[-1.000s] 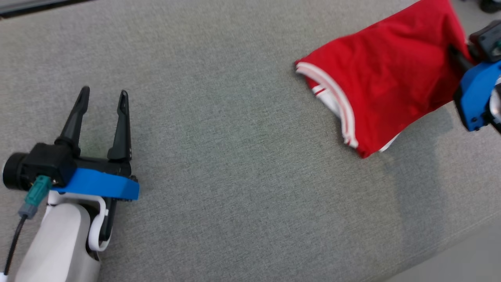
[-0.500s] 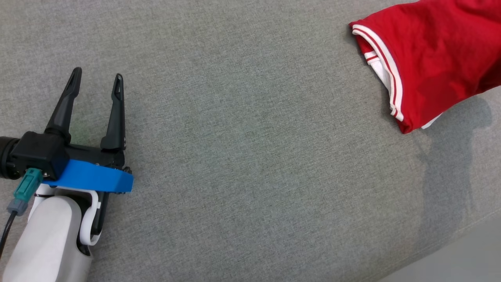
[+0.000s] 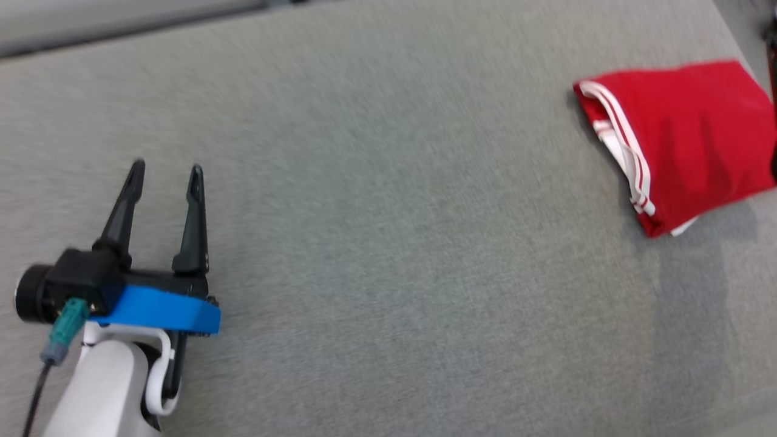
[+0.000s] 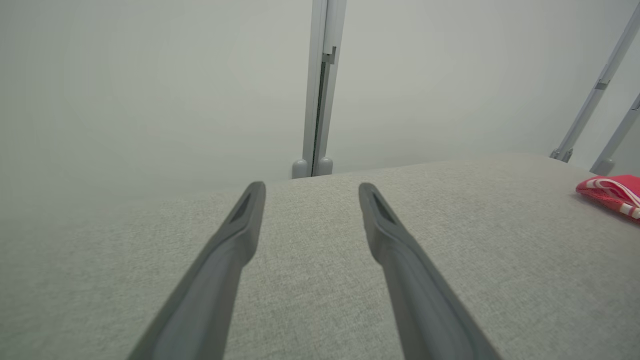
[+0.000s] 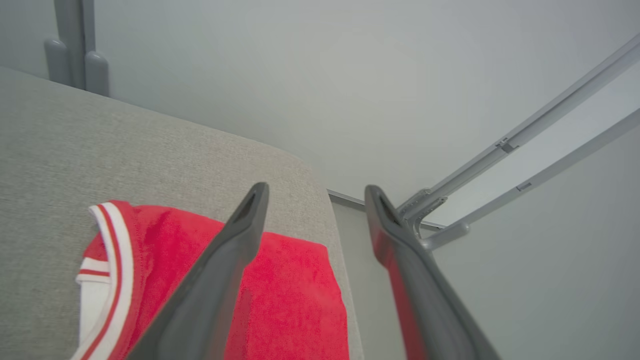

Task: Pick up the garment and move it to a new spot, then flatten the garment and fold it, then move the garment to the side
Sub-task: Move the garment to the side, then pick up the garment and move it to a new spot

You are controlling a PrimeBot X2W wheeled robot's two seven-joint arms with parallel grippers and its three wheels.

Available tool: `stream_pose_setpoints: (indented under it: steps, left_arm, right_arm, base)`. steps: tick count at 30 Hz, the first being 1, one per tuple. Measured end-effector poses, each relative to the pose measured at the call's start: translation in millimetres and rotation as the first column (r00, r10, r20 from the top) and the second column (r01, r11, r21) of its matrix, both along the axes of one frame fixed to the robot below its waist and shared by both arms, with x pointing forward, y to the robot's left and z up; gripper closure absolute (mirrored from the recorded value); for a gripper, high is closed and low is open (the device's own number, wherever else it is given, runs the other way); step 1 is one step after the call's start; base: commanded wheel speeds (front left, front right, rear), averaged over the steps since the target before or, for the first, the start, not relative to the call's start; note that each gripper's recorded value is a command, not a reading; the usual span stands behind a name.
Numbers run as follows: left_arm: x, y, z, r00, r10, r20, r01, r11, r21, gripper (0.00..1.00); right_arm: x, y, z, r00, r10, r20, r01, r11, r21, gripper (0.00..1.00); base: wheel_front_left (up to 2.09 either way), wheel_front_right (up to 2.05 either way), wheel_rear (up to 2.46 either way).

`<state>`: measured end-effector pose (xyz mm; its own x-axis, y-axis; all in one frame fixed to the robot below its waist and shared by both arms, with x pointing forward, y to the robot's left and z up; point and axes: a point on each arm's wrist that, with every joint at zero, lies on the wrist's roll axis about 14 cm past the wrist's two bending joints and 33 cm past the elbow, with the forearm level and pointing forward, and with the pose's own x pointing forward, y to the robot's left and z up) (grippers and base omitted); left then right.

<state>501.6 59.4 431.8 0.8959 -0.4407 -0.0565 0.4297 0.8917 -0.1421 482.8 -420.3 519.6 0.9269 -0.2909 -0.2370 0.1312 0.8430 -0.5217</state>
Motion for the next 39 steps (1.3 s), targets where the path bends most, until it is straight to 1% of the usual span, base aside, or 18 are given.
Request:
stream_pose_setpoints:
  steps: [2,3,5,8,10,12,15,21,24,30,39]
  left_arm:
    - [-11.7,14.4,12.2,0.999,0.041,0.014,-0.042,0.999,0.003,0.00]
    - [-19.2,20.3,17.6,0.998,0.061,0.017,-0.061,0.998,-0.002,0.00]
    - [-33.0,34.0,27.6,0.995,0.100,0.027,-0.100,0.995,0.000,0.00]
    - [-54.0,51.6,36.5,0.988,0.149,0.035,-0.150,0.989,0.005,0.00]
    - [-66.4,61.8,39.3,0.983,0.183,0.030,-0.183,0.983,0.000,0.00]
    - [-77.0,70.3,38.7,0.977,0.212,0.020,-0.212,0.977,-0.004,0.00]
    - [-92.8,79.7,41.7,0.967,0.253,0.016,-0.253,0.967,-0.021,0.00]
    - [-117.9,94.5,42.5,0.951,0.310,0.007,-0.310,0.950,-0.038,0.00]
    - [-123.4,98.6,44.3,0.947,0.320,0.013,-0.319,0.947,-0.039,0.00]
    - [-129.0,101.7,42.0,0.943,0.334,0.005,-0.333,0.942,-0.043,0.00]
    - [-127.7,105.4,40.2,0.940,0.341,0.005,-0.341,0.939,-0.036,0.00]
  right_arm:
    - [-1.7,18.2,5.1,0.998,0.024,0.057,-0.028,0.997,0.070,0.00]
    - [-4.4,29.9,3.5,0.996,0.033,0.079,-0.043,0.992,0.121,0.00]
    - [-11.5,52.6,0.7,0.992,0.067,0.111,-0.087,0.979,0.184,0.00]
    - [-24.1,86.3,3.9,0.975,0.112,0.189,-0.160,0.951,0.263,0.00]
    - [-35.7,110.0,-1.6,0.966,0.131,0.222,-0.200,0.925,0.325,0.00]
    - [-48.5,132.1,-8.0,0.958,0.149,0.245,-0.234,0.900,0.368,0.00]
    - [-63.8,160.6,-8.0,0.942,0.160,0.297,-0.279,0.864,0.420,0.00]
    - [-88.6,201.5,-11.1,0.920,0.169,0.354,-0.332,0.815,0.474,0.00]
    - [-96.5,212.0,-12.6,0.919,0.158,0.362,-0.333,0.803,0.494,0.00]
    - [-105.8,216.2,-18.5,0.927,0.151,0.343,-0.317,0.802,0.505,0.00]
    - [-106.9,217.3,-19.7,0.933,0.149,0.329,-0.308,0.803,0.510,0.00]
  base:
    - [0.00,0.00,0.00]
    - [0.00,0.00,0.00]
    - [0.00,0.00,0.00]
    - [0.00,0.00,0.00]
    - [0.00,0.00,0.00]
    - [0.00,0.00,0.00]
    - [0.00,0.00,0.00]
    - [0.00,0.00,0.00]
    - [0.00,0.00,0.00]
    - [0.00,0.00,0.00]
    - [0.00,0.00,0.00]
